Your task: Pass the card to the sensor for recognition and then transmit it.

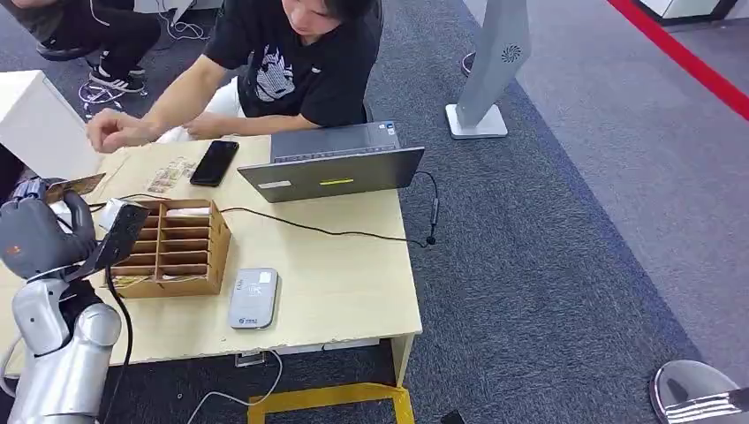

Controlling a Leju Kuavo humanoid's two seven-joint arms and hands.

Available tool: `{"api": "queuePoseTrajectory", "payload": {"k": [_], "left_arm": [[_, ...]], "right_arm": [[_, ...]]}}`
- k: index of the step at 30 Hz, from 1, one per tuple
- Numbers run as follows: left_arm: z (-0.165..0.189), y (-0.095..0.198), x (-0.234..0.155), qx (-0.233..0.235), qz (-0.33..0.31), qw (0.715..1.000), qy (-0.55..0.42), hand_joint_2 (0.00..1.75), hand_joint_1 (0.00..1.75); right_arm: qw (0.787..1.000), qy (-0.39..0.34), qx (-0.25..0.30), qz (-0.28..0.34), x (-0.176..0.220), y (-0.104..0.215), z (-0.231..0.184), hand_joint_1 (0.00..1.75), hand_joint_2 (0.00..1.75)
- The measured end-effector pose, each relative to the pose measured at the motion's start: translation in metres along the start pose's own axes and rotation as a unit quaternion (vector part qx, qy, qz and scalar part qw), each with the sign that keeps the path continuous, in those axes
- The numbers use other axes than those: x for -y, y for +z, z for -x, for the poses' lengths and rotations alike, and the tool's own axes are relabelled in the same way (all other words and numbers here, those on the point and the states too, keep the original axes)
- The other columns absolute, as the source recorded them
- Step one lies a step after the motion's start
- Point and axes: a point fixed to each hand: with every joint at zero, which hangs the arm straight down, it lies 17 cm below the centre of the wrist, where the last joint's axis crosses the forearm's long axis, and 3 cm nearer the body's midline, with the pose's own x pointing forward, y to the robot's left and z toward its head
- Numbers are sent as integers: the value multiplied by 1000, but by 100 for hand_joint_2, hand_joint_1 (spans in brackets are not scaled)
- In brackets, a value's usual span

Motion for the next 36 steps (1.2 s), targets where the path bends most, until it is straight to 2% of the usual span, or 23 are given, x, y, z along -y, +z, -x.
{"api": "queuePoseTrajectory", "payload": {"k": [5,9,14,18,22,25,29,36], "left_arm": [[-2,1,0,5,0,1000,11,175,175],[-19,7,5,32,5,999,29,175,175],[-90,37,14,131,21,991,33,175,175],[-168,88,16,224,37,972,61,175,175],[-224,139,16,269,65,952,127,175,175],[-237,161,20,255,96,945,180,175,175],[-237,179,32,215,139,937,237,175,175],[-226,197,47,185,170,938,239,175,175]], "right_arm": [[1000,0,0,0,0,0,0,0,175],[1000,2,4,0,0,0,-1,0,175],[1000,5,8,-2,-1,0,-3,0,175],[1000,3,8,-2,-1,0,-2,0,175],[1000,-2,8,-2,0,0,-2,0,175],[1000,-9,4,-2,-1,0,2,0,175],[1000,-18,-1,-2,-2,0,7,0,175],[1000,-29,-8,-3,-3,0,13,0,175]]}}
